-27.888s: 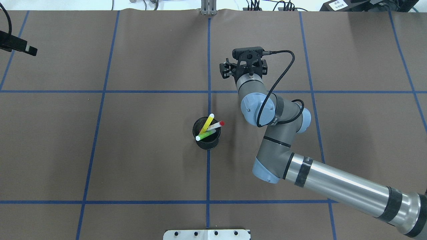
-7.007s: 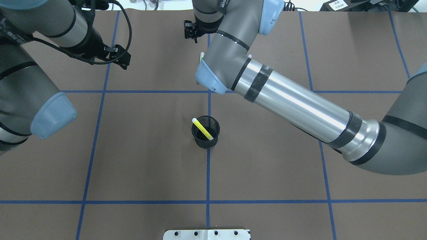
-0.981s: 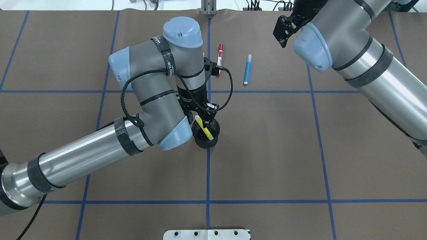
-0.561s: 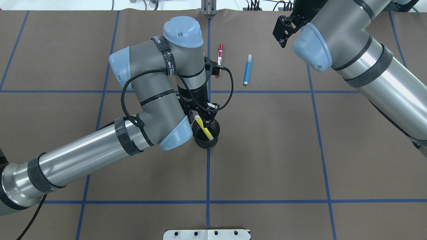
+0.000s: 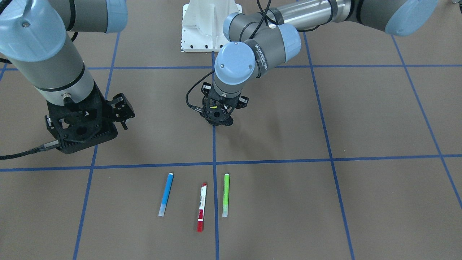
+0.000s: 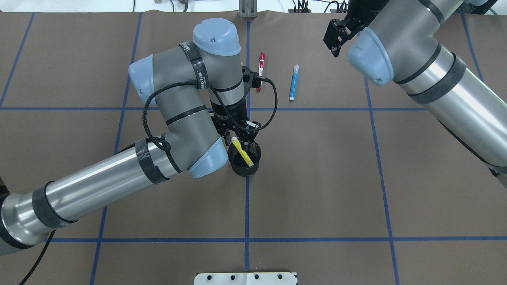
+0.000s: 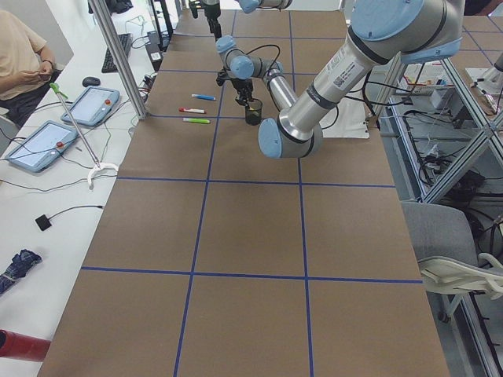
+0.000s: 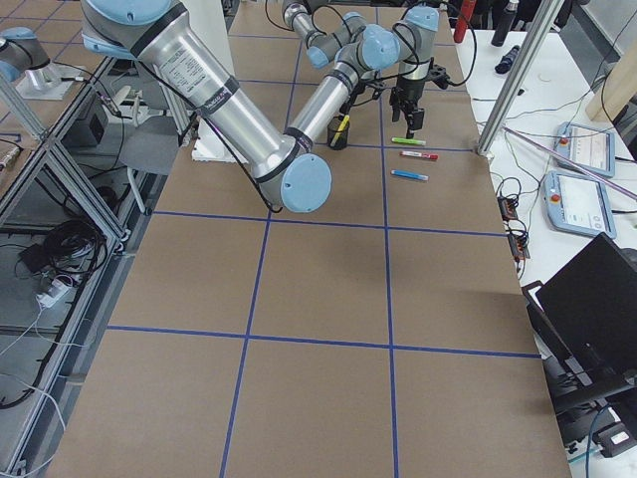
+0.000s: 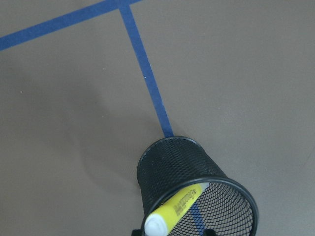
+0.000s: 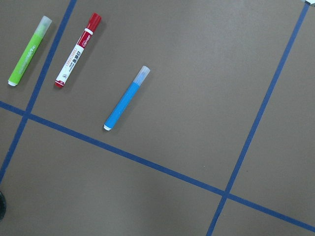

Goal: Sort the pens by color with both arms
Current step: 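Adjust the left gripper around the yellow highlighter and close on it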

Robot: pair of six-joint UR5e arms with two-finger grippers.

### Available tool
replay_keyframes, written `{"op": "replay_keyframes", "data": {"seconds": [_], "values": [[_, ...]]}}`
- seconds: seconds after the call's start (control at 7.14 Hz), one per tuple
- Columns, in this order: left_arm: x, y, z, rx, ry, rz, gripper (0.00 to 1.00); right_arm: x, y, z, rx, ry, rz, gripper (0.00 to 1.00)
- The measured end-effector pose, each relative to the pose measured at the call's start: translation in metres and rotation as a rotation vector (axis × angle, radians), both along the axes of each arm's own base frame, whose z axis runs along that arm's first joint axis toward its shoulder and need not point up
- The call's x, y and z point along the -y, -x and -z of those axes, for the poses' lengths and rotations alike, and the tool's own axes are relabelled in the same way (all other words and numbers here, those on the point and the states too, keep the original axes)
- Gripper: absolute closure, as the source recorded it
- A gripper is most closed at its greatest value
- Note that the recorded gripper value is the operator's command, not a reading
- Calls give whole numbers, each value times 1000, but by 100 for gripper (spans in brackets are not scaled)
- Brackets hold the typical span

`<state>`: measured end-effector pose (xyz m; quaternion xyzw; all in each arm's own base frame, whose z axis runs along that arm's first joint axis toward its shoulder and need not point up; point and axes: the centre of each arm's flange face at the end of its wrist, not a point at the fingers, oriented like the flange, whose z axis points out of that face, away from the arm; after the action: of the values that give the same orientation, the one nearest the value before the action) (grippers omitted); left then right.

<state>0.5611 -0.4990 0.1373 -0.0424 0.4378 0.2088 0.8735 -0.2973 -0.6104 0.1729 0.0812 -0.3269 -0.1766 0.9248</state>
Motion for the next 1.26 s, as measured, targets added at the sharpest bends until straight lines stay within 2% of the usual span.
{"op": "replay_keyframes", "data": {"seconds": [0.84,1.26], "values": [[5,1,-3,5,-10,62,50,-1,2,0,1,0,2,0],[5,1,-3,6,-9,65,59,-1,2,0,0,0,2,0]]}}
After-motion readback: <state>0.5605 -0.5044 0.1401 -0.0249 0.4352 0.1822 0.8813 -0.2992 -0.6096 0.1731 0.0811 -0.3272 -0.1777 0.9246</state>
